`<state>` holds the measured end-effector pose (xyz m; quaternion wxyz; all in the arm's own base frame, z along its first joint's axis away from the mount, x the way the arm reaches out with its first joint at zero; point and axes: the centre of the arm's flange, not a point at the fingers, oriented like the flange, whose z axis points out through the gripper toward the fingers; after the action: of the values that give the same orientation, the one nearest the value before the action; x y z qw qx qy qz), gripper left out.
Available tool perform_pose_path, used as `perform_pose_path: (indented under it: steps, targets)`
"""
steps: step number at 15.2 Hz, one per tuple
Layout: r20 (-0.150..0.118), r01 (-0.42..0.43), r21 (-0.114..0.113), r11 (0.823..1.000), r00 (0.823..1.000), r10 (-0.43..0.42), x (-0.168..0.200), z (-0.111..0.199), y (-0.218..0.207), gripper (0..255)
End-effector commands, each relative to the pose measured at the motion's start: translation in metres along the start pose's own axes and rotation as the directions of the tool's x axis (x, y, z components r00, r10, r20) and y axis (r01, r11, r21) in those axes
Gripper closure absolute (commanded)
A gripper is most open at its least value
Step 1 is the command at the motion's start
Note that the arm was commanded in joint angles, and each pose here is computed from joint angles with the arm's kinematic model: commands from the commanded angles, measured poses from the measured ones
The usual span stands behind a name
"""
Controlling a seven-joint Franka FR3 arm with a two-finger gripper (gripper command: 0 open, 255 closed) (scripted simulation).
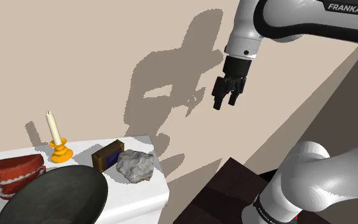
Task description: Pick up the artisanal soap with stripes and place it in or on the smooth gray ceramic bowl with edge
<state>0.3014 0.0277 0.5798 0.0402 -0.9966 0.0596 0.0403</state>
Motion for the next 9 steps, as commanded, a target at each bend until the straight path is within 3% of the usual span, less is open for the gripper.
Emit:
perform_pose_path:
  steps: [1, 5, 9]
  targets:
    - [0.000, 0.000, 0.000, 1.000, 1.000, 0.000, 0.000, 0.000, 0.000, 0]
    - [0.005, -0.106, 0.004, 0.994, 0.994, 0.106, -0.004, 0.015, -0.050, 0]
    - [0.010, -0.211, 0.008, 0.977, 0.977, 0.211, -0.003, 0.029, -0.100, 0]
